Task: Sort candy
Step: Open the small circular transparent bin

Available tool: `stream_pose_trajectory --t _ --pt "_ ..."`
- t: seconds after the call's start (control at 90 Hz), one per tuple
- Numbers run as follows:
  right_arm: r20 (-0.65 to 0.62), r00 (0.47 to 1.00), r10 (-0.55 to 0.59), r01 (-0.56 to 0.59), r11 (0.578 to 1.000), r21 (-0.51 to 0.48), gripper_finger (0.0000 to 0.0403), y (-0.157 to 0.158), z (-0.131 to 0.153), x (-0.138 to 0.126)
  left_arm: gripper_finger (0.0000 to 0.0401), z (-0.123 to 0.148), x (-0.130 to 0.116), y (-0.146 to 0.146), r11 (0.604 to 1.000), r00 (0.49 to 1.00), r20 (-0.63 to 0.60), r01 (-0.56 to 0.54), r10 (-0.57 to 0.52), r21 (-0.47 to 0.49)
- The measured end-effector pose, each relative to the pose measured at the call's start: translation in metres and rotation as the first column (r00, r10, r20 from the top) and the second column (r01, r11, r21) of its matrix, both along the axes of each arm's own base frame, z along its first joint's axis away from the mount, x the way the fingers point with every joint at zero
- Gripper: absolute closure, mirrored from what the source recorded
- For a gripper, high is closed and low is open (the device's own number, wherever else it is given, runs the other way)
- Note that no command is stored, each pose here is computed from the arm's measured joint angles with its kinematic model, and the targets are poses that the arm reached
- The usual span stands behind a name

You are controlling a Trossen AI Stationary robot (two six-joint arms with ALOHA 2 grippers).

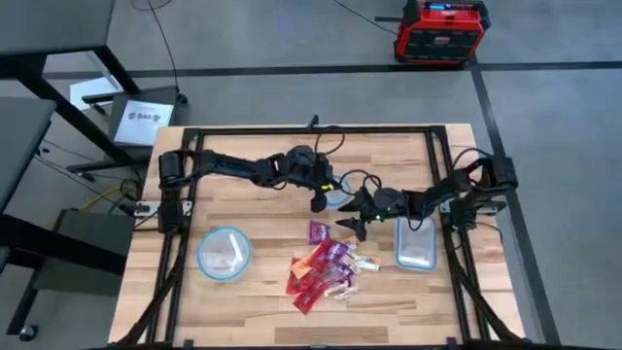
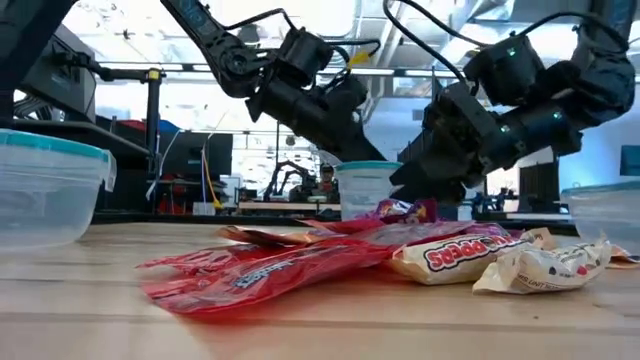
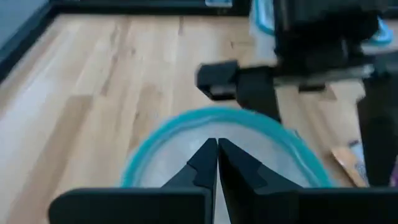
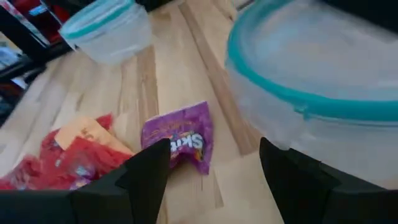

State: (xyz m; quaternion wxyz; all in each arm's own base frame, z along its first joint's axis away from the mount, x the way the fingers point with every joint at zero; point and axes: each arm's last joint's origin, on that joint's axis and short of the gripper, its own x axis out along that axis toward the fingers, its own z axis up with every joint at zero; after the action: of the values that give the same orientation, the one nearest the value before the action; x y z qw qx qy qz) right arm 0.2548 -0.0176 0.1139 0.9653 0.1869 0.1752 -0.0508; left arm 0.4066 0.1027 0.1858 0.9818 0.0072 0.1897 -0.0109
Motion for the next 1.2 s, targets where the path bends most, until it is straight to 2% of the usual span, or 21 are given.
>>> stream_pose_trajectory --t 0.444,0.578,0.711,0.778,0.833,0.889,0.989,1.078,1.2 --pt "0.119 0.992 0.038 -0.038 0.999 -0.001 0.0177 -0.008 0.009 0.003 0.0401 -0.011 -0.001 -0.009 0.998 0.994 -0.094 0.064 -0.062 0.016" --pt "0.158 0.984 0.085 -0.086 0.996 -0.001 0.0185 -0.007 0.004 0.005 0.0401 -0.025 0.006 -0.018 0.997 0.991 -0.110 0.081 -0.079 0.015" --pt "0.177 0.980 0.095 -0.097 0.995 -0.001 0.0194 -0.004 -0.006 0.000 0.0401 -0.029 0.007 -0.022 0.997 0.989 -0.127 0.079 -0.076 0.019" --pt "0.234 0.967 0.106 -0.106 0.994 -0.013 0.0199 -0.001 -0.007 -0.005 0.0401 -0.030 0.006 -0.022 0.997 0.988 -0.134 0.080 -0.077 0.016" --pt "0.372 0.922 0.111 -0.098 0.994 -0.052 0.0203 0.000 0.004 -0.007 0.0401 -0.031 0.006 -0.023 0.996 0.988 -0.131 0.084 -0.080 0.023" --pt "0.399 0.911 0.104 -0.084 0.994 -0.066 0.0207 -0.001 0.008 -0.009 0.0401 -0.032 0.006 -0.023 0.996 0.986 -0.146 0.086 -0.082 0.023" --pt "0.339 0.934 0.114 -0.101 0.993 -0.057 0.0211 0.003 0.002 -0.012 0.0401 -0.032 0.006 -0.023 0.996 0.986 -0.144 0.083 -0.079 0.019" --pt "0.363 0.920 0.150 -0.130 0.988 -0.079 0.0211 0.008 0.005 -0.013 0.0401 -0.032 0.006 -0.023 0.997 0.988 -0.138 0.078 -0.075 0.013" --pt "0.325 0.929 0.175 -0.160 0.984 -0.074 0.0211 0.015 0.000 -0.013 0.0401 -0.027 0.009 -0.022 0.998 0.990 -0.121 0.066 -0.065 0.006"
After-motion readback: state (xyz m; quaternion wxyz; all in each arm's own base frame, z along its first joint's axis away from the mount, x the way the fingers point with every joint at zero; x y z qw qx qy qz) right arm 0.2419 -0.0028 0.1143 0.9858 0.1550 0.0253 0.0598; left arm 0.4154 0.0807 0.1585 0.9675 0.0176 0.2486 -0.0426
